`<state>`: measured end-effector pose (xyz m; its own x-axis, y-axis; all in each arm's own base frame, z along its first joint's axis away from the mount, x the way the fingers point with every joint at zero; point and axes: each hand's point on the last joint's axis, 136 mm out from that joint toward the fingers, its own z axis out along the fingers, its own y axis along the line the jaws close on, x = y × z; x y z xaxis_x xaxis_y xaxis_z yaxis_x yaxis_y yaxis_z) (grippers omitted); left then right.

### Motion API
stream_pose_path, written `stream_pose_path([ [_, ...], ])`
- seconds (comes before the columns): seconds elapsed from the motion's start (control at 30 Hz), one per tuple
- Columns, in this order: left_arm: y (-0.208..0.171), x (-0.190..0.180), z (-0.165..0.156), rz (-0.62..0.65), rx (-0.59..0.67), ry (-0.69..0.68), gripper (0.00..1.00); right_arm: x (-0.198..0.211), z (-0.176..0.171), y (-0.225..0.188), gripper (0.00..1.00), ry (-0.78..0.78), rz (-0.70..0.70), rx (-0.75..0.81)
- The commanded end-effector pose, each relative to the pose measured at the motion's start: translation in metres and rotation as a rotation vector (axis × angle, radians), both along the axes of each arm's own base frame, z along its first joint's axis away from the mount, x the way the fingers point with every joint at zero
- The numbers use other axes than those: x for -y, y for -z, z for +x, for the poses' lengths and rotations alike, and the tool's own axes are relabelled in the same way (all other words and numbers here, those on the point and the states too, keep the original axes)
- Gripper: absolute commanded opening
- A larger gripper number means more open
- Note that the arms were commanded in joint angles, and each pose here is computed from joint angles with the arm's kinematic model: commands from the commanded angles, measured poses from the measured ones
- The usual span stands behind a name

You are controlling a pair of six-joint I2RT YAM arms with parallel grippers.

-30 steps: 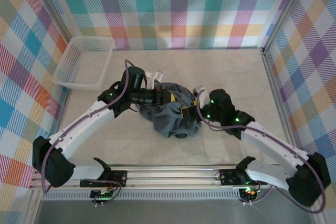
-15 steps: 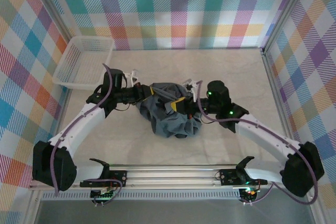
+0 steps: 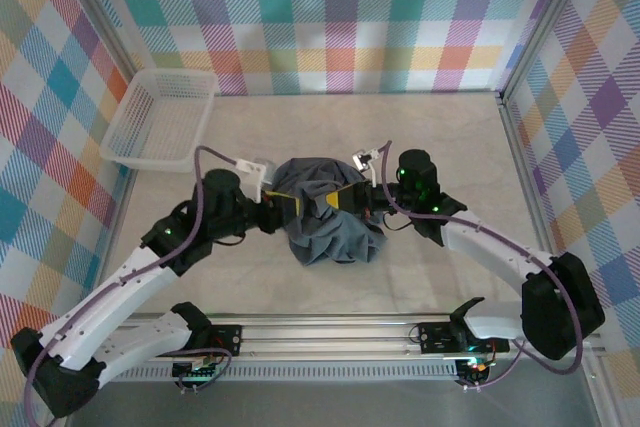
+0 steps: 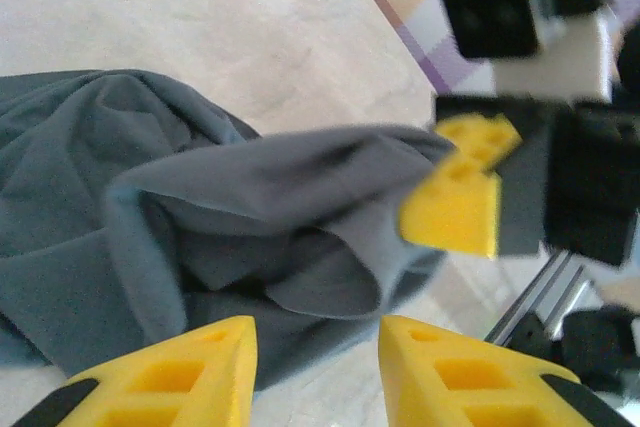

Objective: Fold the inside-out t-shirt

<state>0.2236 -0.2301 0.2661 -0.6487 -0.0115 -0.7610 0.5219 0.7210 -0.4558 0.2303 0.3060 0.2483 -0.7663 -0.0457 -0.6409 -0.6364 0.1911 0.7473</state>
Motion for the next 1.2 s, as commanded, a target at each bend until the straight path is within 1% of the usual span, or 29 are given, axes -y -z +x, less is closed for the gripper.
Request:
stream_pose_path([
  [0.0,0.033,-0.001,0.012,0.191,0.09,-0.032,0.34,-0.004,-0.006,-0.026,0.0,-0.073,0.056,0.059],
  [0.07,0.05,0.013,0.02,0.21,0.087,0.006,0.33,-0.003,-0.007,-0.027,0.0,-0.072,0.051,0.062],
  [0.13,0.067,0.019,0.037,0.269,0.095,-0.016,0.33,-0.003,-0.008,-0.029,0.0,-0.071,0.051,0.065],
  [0.17,0.077,0.022,0.044,0.304,0.093,-0.013,0.36,-0.002,-0.008,-0.03,0.0,-0.07,0.051,0.065],
  [0.2,0.083,0.026,0.049,0.322,0.093,-0.008,0.39,-0.002,-0.009,-0.03,0.0,-0.069,0.051,0.064],
  [0.27,0.089,0.041,0.057,0.319,0.105,0.027,0.52,-0.002,-0.009,-0.03,0.0,-0.068,0.05,0.06],
  [0.33,0.097,0.049,0.068,0.328,0.112,0.022,0.65,-0.002,-0.01,-0.029,0.0,-0.07,0.049,0.052],
  [0.37,0.103,0.047,0.078,0.363,0.117,-0.018,0.69,-0.002,-0.01,-0.029,0.0,-0.074,0.051,0.045],
  [0.43,0.115,0.038,0.098,0.432,0.122,-0.117,0.7,-0.002,-0.012,-0.029,0.0,-0.084,0.059,0.033],
  [0.47,0.12,0.034,0.106,0.455,0.123,-0.153,0.68,-0.002,-0.013,-0.03,0.0,-0.084,0.063,0.03],
  [0.5,0.124,0.032,0.112,0.459,0.118,-0.175,0.63,-0.001,-0.012,-0.03,0.0,-0.076,0.062,0.026],
  [0.53,0.126,0.03,0.117,0.45,0.104,-0.192,0.53,0.0,-0.009,-0.03,0.0,-0.06,0.059,0.022],
  [0.6,0.125,0.027,0.12,0.407,0.067,-0.205,0.26,0.008,0.003,-0.026,0.0,0.002,0.044,-0.002],
  [0.63,0.122,0.026,0.119,0.381,0.05,-0.202,0.1,0.015,0.011,-0.021,0.0,0.047,0.032,-0.024],
  [0.67,0.114,0.024,0.116,0.35,0.031,-0.204,0.0,0.026,0.023,-0.011,0.0,0.115,0.008,-0.057],
  [0.7,0.107,0.022,0.112,0.317,0.007,-0.204,0.0,0.037,0.033,0.001,0.0,0.177,-0.021,-0.091],
  [0.73,0.097,0.021,0.105,0.259,-0.033,-0.187,0.0,0.049,0.043,0.016,0.01,0.24,-0.054,-0.123],
  [0.8,0.075,0.026,0.088,0.082,-0.139,-0.117,0.0,0.07,0.053,0.054,0.07,0.321,-0.135,-0.175],
  [0.83,0.061,0.03,0.078,-0.033,-0.188,-0.072,0.0,0.077,0.054,0.073,0.09,0.337,-0.175,-0.195],
  [0.87,0.047,0.035,0.069,-0.132,-0.207,-0.026,0.0,0.08,0.052,0.093,0.11,0.339,-0.212,-0.216],
  [0.9,0.037,0.037,0.06,-0.205,-0.222,0.001,0.0,0.083,0.05,0.11,0.15,0.339,-0.245,-0.246],
  [0.97,0.029,0.04,0.049,-0.271,-0.249,0.035,0.0,0.082,0.045,0.13,0.21,0.326,-0.27,-0.313],
  [1.03,0.036,0.042,0.043,-0.27,-0.288,0.053,0.0,0.083,0.04,0.137,0.4,0.326,-0.275,-0.356],
  [1.07,0.042,0.042,0.042,-0.266,-0.303,0.052,0.0,0.087,0.04,0.138,0.45,0.354,-0.293,-0.361],
  [1.13,0.051,0.041,0.043,-0.259,-0.32,0.039,0.0,0.094,0.039,0.135,0.49,0.402,-0.339,-0.319],
  [1.17,0.054,0.042,0.043,-0.263,-0.329,0.039,0.0,0.097,0.037,0.131,0.5,0.428,-0.376,-0.254],
])
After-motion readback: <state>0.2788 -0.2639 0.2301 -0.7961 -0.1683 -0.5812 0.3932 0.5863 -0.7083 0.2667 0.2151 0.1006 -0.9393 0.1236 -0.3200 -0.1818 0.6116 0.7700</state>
